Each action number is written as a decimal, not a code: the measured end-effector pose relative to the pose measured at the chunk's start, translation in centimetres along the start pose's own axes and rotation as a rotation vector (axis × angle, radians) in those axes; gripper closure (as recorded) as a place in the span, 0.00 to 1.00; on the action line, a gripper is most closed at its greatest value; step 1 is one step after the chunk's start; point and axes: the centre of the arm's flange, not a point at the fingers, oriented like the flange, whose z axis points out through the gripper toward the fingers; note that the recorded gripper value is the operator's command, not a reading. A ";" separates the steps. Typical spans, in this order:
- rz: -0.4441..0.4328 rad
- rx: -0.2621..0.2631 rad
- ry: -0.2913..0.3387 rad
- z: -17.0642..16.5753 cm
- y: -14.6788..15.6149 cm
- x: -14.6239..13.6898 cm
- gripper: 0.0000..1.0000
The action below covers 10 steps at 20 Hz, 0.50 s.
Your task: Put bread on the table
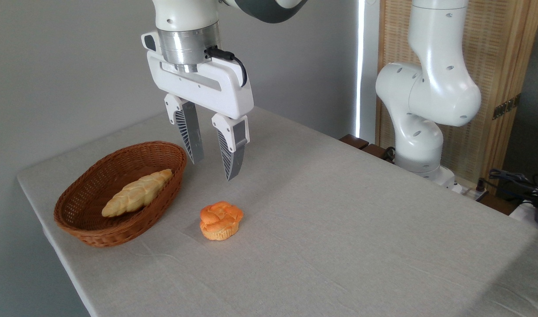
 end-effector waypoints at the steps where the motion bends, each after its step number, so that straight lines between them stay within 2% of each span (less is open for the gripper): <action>1: -0.003 -0.002 0.001 0.0 -0.1 0.0 0.00; 10: 0.009 -0.006 -0.006 0.3 0.4 0.3 0.00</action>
